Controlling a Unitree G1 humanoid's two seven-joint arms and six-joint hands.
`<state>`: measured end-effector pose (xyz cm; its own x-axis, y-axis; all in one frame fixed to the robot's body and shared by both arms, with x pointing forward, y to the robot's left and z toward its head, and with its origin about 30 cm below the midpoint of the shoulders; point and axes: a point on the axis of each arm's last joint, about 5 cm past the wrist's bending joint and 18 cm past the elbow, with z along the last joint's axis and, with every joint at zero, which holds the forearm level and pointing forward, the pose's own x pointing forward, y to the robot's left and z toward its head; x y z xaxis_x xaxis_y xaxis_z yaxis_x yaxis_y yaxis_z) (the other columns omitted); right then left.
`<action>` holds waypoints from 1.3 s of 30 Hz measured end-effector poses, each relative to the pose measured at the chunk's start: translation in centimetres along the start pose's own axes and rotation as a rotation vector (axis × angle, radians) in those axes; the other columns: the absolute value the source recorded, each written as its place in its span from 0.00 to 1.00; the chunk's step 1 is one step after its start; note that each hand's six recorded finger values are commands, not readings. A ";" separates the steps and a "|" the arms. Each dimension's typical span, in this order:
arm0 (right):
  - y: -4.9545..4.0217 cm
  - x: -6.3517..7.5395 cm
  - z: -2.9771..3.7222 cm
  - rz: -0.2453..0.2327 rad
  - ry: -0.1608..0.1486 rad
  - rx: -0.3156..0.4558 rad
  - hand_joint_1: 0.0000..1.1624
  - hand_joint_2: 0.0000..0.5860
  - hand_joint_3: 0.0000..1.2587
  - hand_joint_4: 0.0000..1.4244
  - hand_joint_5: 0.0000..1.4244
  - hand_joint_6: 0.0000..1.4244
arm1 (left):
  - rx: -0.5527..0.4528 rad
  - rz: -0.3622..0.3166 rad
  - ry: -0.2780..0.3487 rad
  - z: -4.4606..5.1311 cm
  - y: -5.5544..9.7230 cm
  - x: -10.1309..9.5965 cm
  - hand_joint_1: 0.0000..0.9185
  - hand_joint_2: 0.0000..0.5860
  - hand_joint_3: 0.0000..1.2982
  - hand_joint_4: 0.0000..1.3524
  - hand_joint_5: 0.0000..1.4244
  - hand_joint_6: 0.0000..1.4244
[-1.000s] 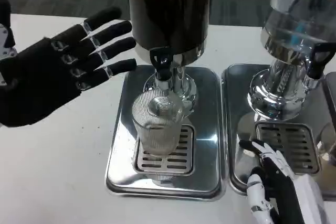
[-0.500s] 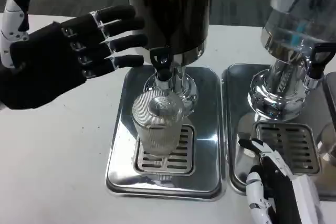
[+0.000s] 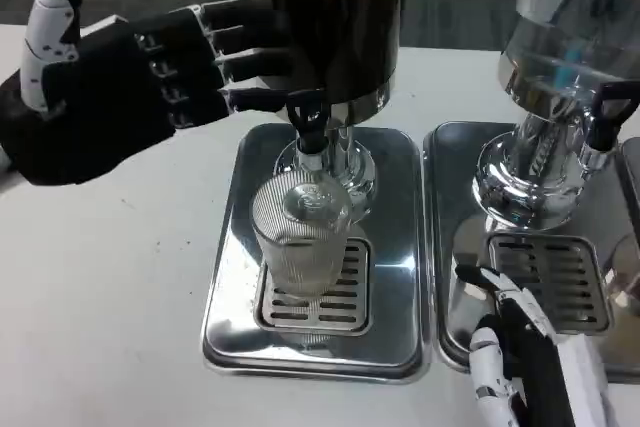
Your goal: Grasp the cup under the faucet to collect the drink, then remove the cup.
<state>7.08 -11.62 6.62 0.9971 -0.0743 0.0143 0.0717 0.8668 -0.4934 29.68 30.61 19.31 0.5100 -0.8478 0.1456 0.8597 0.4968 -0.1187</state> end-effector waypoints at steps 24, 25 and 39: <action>-0.05 0.0 -0.24 -0.020 0.026 0.027 0.00 0.99 0.21 0.11 0.07 0.03 | 0.073 -0.020 0.018 -2.10 -0.6 3.2 0.00 0.21 0.23 0.13 0.10 0.15; -0.04 -0.1 -0.25 -0.020 0.027 0.028 0.00 0.99 0.21 0.11 0.08 0.03 | 0.080 -0.020 0.014 -2.11 -0.6 3.3 0.00 0.21 0.23 0.13 0.10 0.15; -0.10 -0.5 -0.43 -0.025 0.052 0.033 0.00 0.98 0.21 0.12 0.08 0.03 | 0.193 -0.028 0.001 -2.27 -1.0 4.2 0.00 0.21 0.25 0.15 0.10 0.15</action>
<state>6.58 -11.89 6.29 0.9925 -0.1211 -0.0188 0.0986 0.8802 -0.4643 30.91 26.17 17.80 0.4860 -0.8618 0.1454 0.8629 0.4995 0.0763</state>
